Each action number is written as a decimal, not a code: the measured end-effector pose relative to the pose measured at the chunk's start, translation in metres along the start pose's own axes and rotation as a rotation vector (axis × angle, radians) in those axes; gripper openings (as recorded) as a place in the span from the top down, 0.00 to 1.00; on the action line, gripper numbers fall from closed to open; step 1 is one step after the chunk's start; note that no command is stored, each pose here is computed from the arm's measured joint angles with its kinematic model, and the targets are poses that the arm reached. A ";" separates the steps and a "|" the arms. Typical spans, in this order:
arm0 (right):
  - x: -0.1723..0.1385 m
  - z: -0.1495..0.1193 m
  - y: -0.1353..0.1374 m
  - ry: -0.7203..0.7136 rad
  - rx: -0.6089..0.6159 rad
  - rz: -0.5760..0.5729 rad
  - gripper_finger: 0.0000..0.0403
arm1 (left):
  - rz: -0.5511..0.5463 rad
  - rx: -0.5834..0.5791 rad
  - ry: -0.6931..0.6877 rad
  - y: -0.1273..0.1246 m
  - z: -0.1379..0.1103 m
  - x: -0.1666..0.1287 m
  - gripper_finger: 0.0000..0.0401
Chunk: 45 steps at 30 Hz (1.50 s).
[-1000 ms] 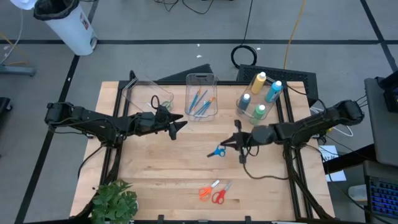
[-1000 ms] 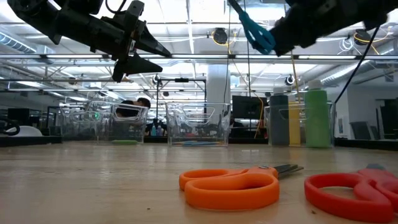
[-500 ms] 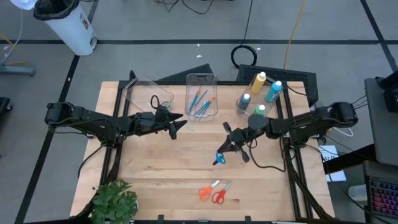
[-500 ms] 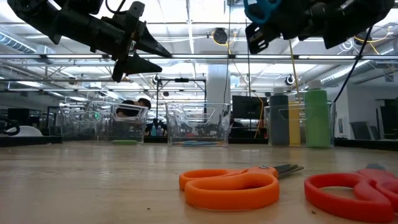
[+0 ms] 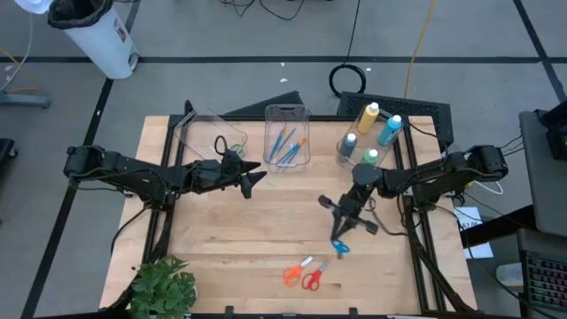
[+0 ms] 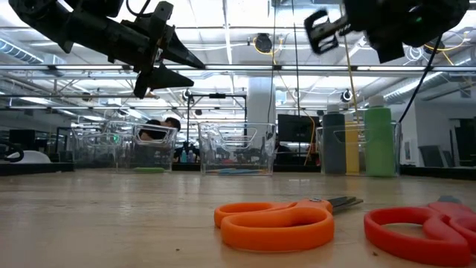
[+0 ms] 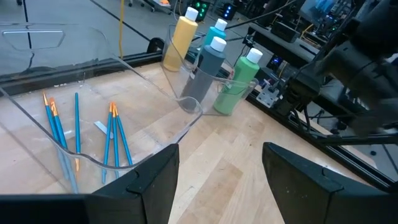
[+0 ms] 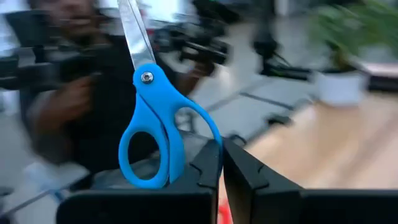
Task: Pick & Place Paint Supplies
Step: Put the blue scissors into the left transparent bin
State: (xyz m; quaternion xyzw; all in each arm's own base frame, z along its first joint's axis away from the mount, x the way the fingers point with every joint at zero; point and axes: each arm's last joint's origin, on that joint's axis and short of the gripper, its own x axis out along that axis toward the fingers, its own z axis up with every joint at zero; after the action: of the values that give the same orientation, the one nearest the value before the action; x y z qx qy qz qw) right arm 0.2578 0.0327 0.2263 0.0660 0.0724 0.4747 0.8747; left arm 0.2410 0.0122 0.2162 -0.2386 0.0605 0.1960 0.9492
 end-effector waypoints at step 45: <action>-0.009 -0.014 0.000 0.700 -0.525 -1.754 0.99 | -0.152 0.030 -0.050 -0.018 0.000 -0.001 0.40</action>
State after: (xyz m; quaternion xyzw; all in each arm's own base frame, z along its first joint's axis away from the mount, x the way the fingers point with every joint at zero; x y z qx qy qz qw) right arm 0.2498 0.0259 0.2129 -0.3525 0.2430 -0.3498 0.8333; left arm 0.2472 -0.0033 0.2240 -0.2232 0.0215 0.1284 0.9660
